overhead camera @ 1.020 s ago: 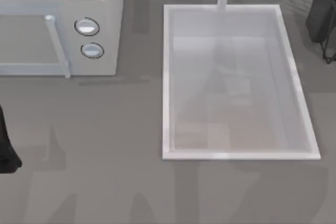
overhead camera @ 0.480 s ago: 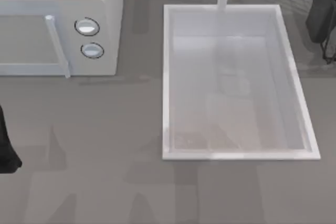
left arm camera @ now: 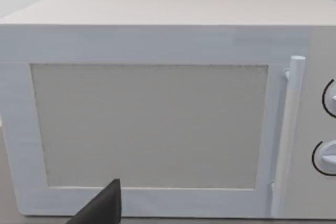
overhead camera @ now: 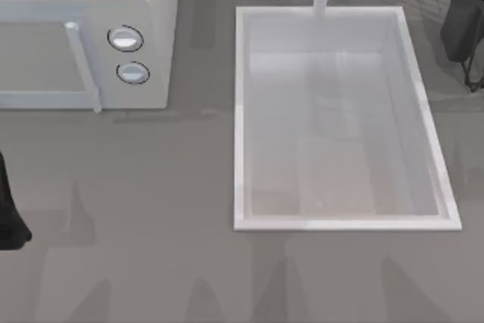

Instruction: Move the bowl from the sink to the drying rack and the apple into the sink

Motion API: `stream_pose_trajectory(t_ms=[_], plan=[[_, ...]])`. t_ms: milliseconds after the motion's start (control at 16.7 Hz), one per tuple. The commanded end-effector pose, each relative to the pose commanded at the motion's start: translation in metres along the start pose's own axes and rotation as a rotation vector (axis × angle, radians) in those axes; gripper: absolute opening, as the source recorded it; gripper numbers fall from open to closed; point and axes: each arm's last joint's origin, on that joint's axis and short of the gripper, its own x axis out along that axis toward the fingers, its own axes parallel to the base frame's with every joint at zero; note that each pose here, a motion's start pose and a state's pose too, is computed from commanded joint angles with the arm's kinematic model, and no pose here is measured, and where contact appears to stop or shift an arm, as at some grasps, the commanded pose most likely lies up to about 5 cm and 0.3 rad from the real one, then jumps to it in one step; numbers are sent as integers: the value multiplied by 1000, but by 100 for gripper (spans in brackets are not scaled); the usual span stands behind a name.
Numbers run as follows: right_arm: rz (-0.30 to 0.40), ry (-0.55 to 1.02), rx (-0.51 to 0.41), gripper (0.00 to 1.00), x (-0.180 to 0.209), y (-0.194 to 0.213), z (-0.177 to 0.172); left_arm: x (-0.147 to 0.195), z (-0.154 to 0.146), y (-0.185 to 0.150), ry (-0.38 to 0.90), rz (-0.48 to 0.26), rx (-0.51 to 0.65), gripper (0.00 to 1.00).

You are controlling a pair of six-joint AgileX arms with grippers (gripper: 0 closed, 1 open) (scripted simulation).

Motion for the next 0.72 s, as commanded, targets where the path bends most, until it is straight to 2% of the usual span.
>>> stream_pose_trajectory(t_ms=[360, 720], plan=[[8, 11, 7, 100, -31, 8, -56, 0, 0, 0, 0, 0, 0, 100], [10, 12, 10, 100, -33, 9, -65, 0, 0, 0, 0, 0, 0, 100]])
